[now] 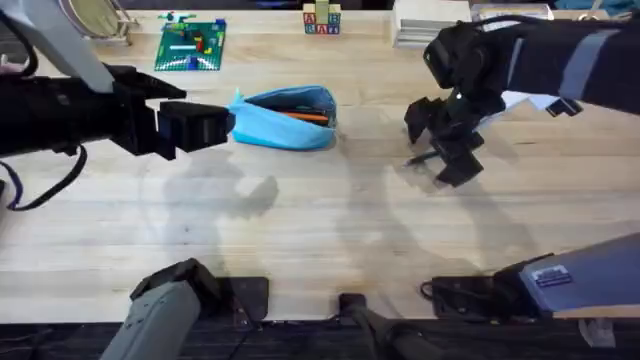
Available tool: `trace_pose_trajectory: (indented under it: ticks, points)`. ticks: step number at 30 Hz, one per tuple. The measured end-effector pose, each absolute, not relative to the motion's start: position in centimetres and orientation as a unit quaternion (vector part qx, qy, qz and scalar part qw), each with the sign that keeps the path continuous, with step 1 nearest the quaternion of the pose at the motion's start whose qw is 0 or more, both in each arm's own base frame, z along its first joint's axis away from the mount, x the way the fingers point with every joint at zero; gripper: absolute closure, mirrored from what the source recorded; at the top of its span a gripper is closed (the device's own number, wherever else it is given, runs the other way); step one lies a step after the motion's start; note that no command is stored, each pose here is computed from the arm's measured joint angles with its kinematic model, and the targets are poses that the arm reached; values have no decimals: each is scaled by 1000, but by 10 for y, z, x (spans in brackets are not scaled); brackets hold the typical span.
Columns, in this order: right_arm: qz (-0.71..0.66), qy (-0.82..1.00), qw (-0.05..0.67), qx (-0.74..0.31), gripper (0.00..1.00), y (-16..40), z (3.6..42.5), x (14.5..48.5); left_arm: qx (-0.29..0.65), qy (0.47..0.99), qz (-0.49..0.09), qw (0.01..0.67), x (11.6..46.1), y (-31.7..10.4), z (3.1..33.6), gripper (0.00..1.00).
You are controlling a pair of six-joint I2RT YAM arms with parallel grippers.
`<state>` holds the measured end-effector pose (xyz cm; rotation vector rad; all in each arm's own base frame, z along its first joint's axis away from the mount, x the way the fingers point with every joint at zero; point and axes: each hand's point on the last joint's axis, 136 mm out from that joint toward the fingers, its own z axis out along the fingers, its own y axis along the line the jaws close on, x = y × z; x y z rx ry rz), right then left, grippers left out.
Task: Unzip the bag, pick up the pens from the table one at a time and place them inside, then zip the bag closed.
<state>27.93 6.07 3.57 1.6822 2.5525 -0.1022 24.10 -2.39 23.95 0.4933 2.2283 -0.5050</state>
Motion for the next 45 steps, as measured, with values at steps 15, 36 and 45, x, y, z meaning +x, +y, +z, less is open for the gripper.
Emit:
trace_pose_trajectory:
  ticks: [15, 36, 45]
  points:
    - [-32, 833, 46, 551, 959, 61, 37, 284, 194, 877, -199, 391, 241, -24, 240, 7]
    - [-29, 895, 139, 423, 970, 46, 86, 301, 194, 877, -199, 391, 241, -24, 240, 7]
    - [-23, 951, 212, 226, 969, 51, 144, 328, 194, 877, -199, 391, 241, -24, 240, 7]
